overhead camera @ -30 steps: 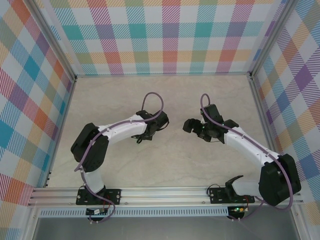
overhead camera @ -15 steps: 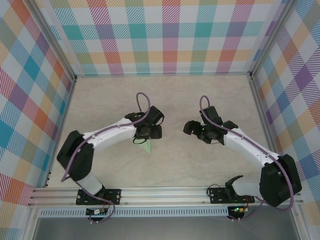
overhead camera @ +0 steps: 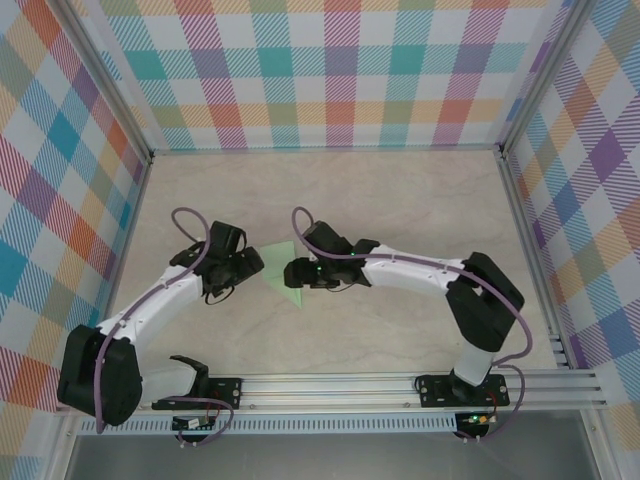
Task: Fold a paper plane with a square sheet of paper (pick it up from the middle)
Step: Turn over the paper at the center of the table, then fold the wing for the fifth time at the center of the table.
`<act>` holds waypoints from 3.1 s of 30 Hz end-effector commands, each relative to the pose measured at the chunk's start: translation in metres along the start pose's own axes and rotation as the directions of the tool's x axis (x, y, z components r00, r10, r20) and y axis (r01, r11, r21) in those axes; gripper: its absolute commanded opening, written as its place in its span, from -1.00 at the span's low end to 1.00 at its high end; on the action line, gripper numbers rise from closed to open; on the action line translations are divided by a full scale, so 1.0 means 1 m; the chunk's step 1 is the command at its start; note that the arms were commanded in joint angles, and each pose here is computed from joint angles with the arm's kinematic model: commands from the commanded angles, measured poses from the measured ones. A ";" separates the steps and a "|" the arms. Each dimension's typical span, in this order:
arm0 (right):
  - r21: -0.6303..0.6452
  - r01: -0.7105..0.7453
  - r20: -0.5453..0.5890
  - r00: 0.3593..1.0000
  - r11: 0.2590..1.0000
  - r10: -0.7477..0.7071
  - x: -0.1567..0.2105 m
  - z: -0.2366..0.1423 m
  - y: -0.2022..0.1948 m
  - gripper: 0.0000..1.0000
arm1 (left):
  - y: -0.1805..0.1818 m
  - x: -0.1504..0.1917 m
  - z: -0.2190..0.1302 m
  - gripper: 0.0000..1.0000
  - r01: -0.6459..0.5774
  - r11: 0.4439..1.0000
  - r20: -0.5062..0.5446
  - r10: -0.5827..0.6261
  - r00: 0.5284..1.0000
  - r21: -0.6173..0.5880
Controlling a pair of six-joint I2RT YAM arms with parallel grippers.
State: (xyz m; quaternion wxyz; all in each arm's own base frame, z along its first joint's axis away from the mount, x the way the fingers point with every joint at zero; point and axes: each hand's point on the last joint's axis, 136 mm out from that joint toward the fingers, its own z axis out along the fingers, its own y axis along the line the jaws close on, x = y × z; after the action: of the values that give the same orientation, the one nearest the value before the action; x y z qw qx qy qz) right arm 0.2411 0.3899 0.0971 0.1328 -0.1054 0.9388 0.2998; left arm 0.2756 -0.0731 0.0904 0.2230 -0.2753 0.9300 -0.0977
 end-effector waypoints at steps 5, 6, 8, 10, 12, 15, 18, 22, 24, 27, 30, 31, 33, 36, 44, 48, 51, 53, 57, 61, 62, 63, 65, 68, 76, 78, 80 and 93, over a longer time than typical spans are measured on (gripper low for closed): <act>-0.103 0.005 -0.051 0.999 0.995 -0.010 -0.005 0.037 0.033 0.17 | 0.034 0.002 -0.001 0.84 0.128 0.992 -0.007 -0.128 0.992 -0.019; -0.092 0.003 -0.057 0.998 0.996 -0.009 -0.004 0.041 0.031 0.17 | 0.035 0.003 0.000 0.84 0.130 0.991 -0.013 -0.131 0.991 -0.018; -0.075 0.002 -0.064 0.998 0.997 -0.007 -0.005 0.048 0.028 0.15 | 0.035 0.005 0.002 0.84 0.132 0.991 -0.025 -0.133 0.991 -0.017; -0.046 -0.004 -0.072 0.997 0.999 0.000 -0.004 0.055 0.022 0.14 | 0.034 0.007 0.004 0.84 0.133 0.991 -0.032 -0.133 0.991 -0.011; -0.012 -0.008 -0.075 0.997 1.000 0.007 -0.003 0.060 0.014 0.14 | 0.033 0.007 0.005 0.84 0.133 0.991 -0.038 -0.133 0.990 -0.007; 0.054 -0.014 -0.072 0.997 0.998 0.018 -0.002 0.067 0.000 0.12 | 0.030 0.008 0.006 0.85 0.128 0.992 -0.045 -0.127 0.991 0.008; 0.098 -0.004 -0.073 0.997 0.995 0.011 0.000 0.071 -0.011 0.12 | 0.027 0.009 0.007 0.86 0.121 0.992 -0.056 -0.119 0.991 0.023; 0.126 0.042 -0.130 0.991 0.991 -0.025 0.010 0.078 -0.021 0.11 | 0.025 0.011 0.007 0.86 0.115 0.993 -0.066 -0.112 0.992 0.037; 0.133 0.106 -0.185 0.979 0.986 -0.080 0.019 0.078 -0.028 0.09 | 0.021 0.012 0.006 0.86 0.110 0.992 -0.076 -0.105 0.991 0.055; 0.147 0.201 -0.252 0.954 0.969 -0.160 0.034 0.071 -0.045 0.06 | 0.014 0.014 0.005 0.86 0.093 0.992 -0.097 -0.084 0.992 0.086; 0.136 0.264 -0.301 0.929 0.955 -0.214 0.046 0.057 -0.065 0.03 | 0.008 0.016 0.005 0.87 0.079 0.990 -0.119 -0.065 0.991 0.118; 0.125 0.275 -0.312 0.923 0.953 -0.225 0.050 0.052 -0.070 0.01 | 0.006 0.017 0.005 0.87 0.075 0.989 -0.124 -0.059 0.991 0.127; 0.095 0.303 -0.320 0.911 0.948 -0.259 0.056 0.040 -0.076 0.00 | 0.001 0.019 0.004 0.87 0.067 0.985 -0.139 -0.045 0.989 0.156; 0.054 0.324 -0.282 0.912 0.945 -0.297 0.052 0.025 -0.069 -0.01 | -0.007 0.024 0.004 0.87 0.058 0.978 -0.158 -0.026 0.987 0.202; -0.013 0.174 -0.066 0.982 0.985 -0.174 0.013 0.003 -0.030 0.00 | -0.018 0.032 0.004 0.88 0.043 0.966 -0.180 0.004 0.984 0.253; 0.028 0.128 -0.056 0.990 0.991 -0.126 0.010 0.011 -0.040 -0.01 | -0.023 0.035 0.005 0.88 0.040 0.963 -0.193 0.013 0.981 0.265; 0.059 0.101 -0.055 0.994 0.993 -0.098 0.009 0.015 -0.049 -0.03 | -0.025 0.038 0.006 0.88 0.036 0.963 -0.202 0.020 0.979 0.268; 0.079 0.092 -0.055 0.995 0.993 -0.088 0.008 0.016 -0.056 -0.03 | -0.027 0.040 0.006 0.88 0.033 0.961 -0.207 0.025 0.978 0.273; 0.089 0.082 -0.071 0.995 0.993 -0.076 0.011 0.020 -0.064 -0.04 | -0.032 0.044 0.006 0.88 0.035 0.958 -0.217 0.029 0.976 0.286; 0.081 0.076 -0.094 0.993 0.994 -0.068 0.017 0.027 -0.068 -0.05 | -0.039 0.050 0.004 0.88 0.043 0.949 -0.232 0.032 0.972 0.311; 0.083 0.073 -0.099 0.993 0.994 -0.064 0.018 0.028 -0.070 -0.05 | -0.040 0.052 0.004 0.87 0.047 0.948 -0.238 0.031 0.971 0.314; 0.084 0.070 -0.106 0.993 0.994 -0.061 0.019 0.030 -0.072 -0.07 | -0.041 0.055 0.005 0.86 0.053 0.948 -0.245 0.027 0.969 0.315; 0.091 0.061 -0.113 0.992 0.994 -0.051 0.021 0.033 -0.077 -0.11 | -0.044 0.059 0.004 0.82 0.061 0.944 -0.258 0.026 0.966 0.325; 0.091 0.049 -0.115 0.993 0.995 -0.038 0.023 0.036 -0.082 -0.14 | -0.049 0.066 0.004 0.74 0.077 0.935 -0.278 0.024 0.960 0.346; 0.050 -0.035 -0.119 0.992 0.998 0.041 0.023 0.038 -0.091 -0.15 | -0.068 0.087 0.004 0.51 0.110 0.913 -0.322 0.025 0.946 0.394; 0.038 -0.062 -0.123 0.990 0.997 0.066 0.023 0.038 -0.092 -0.16 | -0.073 0.093 0.006 0.45 0.120 0.909 -0.335 0.023 0.942 0.399; 0.028 -0.085 -0.124 0.988 0.996 0.088 0.022 0.037 -0.094 -0.16 | -0.078 0.098 0.008 0.34 0.129 0.907 -0.346 0.019 0.938 0.401; 0.074 -0.152 -0.126 0.979 0.986 0.160 0.025 0.038 -0.113 -0.29 | -0.081 0.120 0.033 0.10 0.194 0.938 -0.393 -0.068 0.917 0.289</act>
State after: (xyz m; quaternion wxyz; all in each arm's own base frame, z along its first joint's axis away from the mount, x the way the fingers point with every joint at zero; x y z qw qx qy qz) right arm 0.2592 0.3386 0.0233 0.0647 -0.0734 0.9458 0.3096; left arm 0.2371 -0.2091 0.0439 0.0714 -0.2518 0.9104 -0.3206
